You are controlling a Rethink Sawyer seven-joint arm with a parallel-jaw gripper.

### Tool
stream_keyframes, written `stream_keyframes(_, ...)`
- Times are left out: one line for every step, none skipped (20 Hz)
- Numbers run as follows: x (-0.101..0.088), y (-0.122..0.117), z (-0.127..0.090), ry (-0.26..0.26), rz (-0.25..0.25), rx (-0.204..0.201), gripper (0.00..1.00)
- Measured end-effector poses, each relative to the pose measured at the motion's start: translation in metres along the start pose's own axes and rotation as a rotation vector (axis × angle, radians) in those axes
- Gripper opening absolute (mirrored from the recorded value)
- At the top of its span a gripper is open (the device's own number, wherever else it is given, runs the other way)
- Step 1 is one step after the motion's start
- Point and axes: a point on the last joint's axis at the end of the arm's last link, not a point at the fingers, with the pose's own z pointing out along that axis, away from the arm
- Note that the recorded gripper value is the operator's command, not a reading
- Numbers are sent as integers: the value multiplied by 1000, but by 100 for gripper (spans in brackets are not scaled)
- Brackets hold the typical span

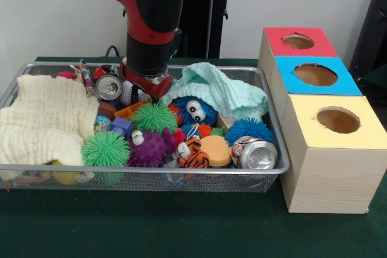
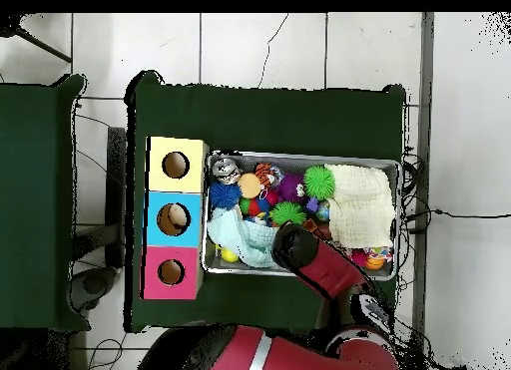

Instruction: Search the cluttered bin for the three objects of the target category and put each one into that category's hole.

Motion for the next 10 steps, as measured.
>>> stream_keyframes(0,0,0,-1,-1,0,100)
stream_keyframes(0,0,-1,-1,-1,1,100)
stream_keyframes(1,0,-3,-3,-2,1,100)
stream_keyframes(1,1,-5,-5,-3,1,100)
stream_keyframes(2,1,-8,-6,-4,0,100)
stream_keyframes(3,1,-10,-7,-4,0,100)
stream_keyframes(4,1,-13,-8,-3,-1,100)
stream_keyframes(5,0,-16,-9,-2,-2,100)
stream_keyframes(6,-1,-19,-9,0,-3,100)
stream_keyframes(7,-1,-22,-9,2,-4,100)
